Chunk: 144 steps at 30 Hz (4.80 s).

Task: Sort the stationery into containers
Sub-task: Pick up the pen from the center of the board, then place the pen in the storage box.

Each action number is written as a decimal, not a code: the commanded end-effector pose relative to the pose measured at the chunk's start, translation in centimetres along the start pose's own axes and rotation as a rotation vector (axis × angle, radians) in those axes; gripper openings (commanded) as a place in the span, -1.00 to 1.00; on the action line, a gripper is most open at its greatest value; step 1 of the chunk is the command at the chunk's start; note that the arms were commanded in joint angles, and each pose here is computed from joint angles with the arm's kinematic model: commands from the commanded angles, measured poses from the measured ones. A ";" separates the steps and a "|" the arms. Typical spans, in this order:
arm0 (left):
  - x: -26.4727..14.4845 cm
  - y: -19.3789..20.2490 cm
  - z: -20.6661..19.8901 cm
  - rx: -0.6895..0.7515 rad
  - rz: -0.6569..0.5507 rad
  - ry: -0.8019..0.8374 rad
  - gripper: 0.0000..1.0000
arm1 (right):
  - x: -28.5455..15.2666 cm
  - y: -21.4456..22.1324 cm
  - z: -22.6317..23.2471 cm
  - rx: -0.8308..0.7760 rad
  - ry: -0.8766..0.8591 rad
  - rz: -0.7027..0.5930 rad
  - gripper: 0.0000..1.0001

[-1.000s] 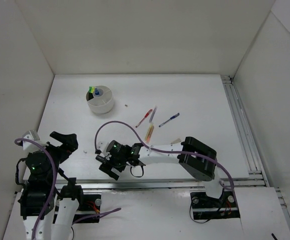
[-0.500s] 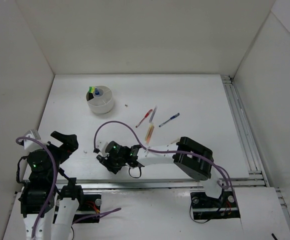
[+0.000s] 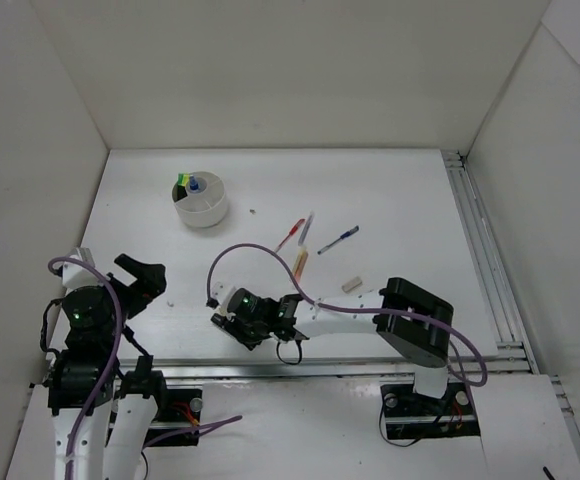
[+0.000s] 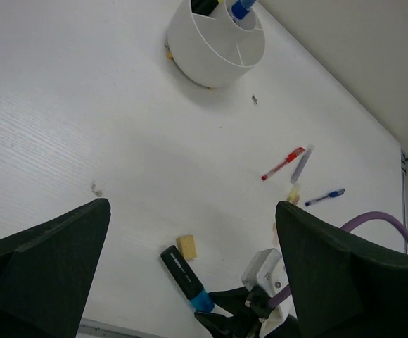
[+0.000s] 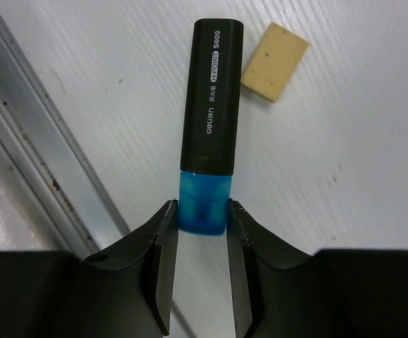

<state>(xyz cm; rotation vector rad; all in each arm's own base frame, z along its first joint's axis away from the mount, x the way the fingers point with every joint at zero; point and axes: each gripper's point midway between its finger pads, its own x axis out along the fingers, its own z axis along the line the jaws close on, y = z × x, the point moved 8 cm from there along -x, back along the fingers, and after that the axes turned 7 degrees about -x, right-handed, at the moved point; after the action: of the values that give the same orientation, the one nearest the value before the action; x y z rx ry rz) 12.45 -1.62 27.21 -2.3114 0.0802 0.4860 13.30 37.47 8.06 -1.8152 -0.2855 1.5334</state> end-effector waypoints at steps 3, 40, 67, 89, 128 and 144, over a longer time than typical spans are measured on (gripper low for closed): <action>1.5 0.0 -3.6 0.109 0.083 0.333 0.99 | -6.3 -3.5 -2.3 0.192 -0.033 -0.089 -0.95; 3.8 17.4 -14.9 1.248 0.438 1.215 0.71 | -21.0 -1.1 -9.8 1.000 -0.641 0.213 -1.00; 5.1 13.9 -15.6 1.105 0.172 1.084 -1.00 | -23.4 -2.6 -13.5 0.887 -0.350 0.040 0.96; 22.1 -9.0 -8.8 0.658 -0.192 0.511 -1.00 | -26.0 2.6 -19.1 0.978 0.006 -0.100 0.96; 39.3 -7.9 -6.8 0.601 -0.052 0.512 -1.00 | -26.3 4.4 -21.0 0.975 0.039 -0.126 0.96; 39.1 -6.0 -5.4 0.586 0.015 0.458 -0.75 | -26.9 4.3 -20.5 0.959 0.040 -0.150 0.96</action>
<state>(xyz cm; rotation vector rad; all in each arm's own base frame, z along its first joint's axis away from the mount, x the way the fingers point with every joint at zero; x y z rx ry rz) 51.50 2.53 16.06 -1.8263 0.4951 0.0306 24.06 10.70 25.15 -1.0093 0.3660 1.2241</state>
